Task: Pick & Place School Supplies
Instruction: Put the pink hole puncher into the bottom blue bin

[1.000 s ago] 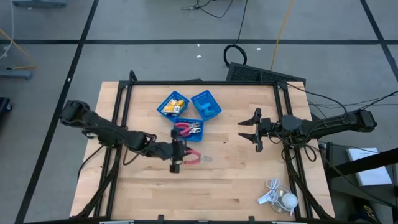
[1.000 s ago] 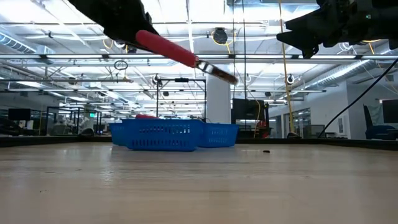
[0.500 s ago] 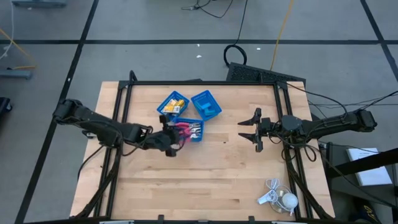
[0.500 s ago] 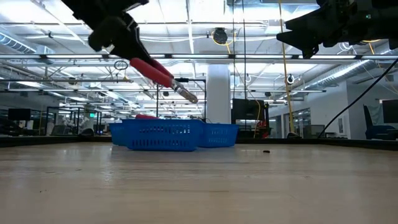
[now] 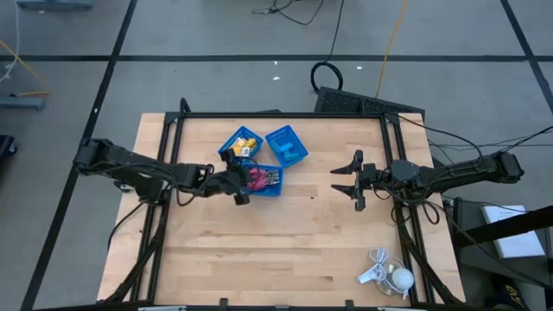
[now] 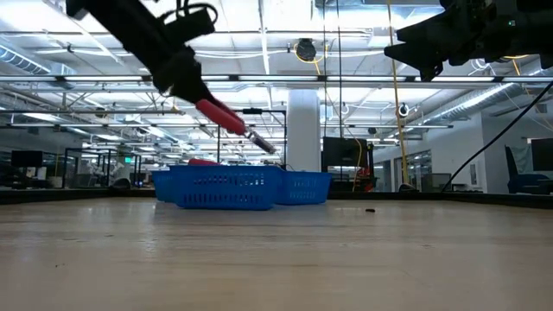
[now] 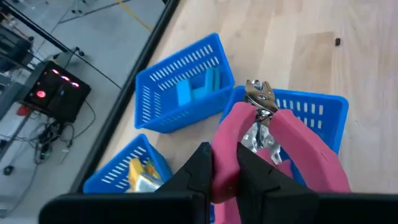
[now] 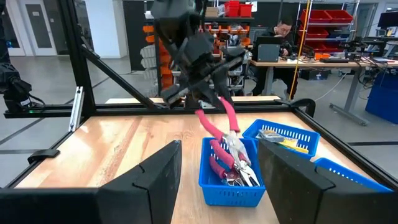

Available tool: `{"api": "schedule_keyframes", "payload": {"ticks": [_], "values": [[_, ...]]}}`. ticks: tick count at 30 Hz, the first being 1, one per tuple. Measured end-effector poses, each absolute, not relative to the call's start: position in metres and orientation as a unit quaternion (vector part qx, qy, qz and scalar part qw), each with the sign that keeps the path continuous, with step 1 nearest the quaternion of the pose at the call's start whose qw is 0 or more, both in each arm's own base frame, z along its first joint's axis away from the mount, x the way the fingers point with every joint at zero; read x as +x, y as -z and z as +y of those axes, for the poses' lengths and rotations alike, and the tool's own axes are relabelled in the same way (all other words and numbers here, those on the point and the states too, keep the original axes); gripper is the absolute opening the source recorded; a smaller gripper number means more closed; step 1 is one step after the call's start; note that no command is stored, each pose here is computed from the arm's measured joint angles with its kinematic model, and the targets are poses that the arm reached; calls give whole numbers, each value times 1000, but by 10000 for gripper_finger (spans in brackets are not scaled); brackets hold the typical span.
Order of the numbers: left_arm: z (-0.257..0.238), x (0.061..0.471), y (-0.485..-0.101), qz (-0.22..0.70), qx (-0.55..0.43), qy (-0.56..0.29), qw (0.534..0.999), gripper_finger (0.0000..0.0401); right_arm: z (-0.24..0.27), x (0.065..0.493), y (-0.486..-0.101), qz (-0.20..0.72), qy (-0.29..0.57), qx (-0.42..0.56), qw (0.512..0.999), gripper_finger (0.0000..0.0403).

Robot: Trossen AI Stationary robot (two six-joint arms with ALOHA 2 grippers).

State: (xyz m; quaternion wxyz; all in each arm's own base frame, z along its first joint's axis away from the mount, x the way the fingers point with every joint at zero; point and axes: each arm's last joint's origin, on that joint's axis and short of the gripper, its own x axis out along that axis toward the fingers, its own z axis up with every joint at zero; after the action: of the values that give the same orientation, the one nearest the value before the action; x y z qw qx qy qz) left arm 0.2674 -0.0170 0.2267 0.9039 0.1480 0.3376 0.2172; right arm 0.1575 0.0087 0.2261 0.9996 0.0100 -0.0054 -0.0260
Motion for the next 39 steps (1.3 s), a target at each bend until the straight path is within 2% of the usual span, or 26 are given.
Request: {"api": "schedule_keyframes", "payload": {"ticks": [15, 34, 39], "values": [[-3, 251, -175, 275, 70, -222, 933, 41, 9, 158, -226, -5, 27, 10, 1000, 201], [-2, 261, -138, 293, 52, -213, 931, 39, 8, 158, -226, -5, 29, 10, 1000, 201], [-2, 261, -135, 298, 49, -216, 928, 72, 8, 157, -226, -4, 28, 10, 1000, 201]]}}
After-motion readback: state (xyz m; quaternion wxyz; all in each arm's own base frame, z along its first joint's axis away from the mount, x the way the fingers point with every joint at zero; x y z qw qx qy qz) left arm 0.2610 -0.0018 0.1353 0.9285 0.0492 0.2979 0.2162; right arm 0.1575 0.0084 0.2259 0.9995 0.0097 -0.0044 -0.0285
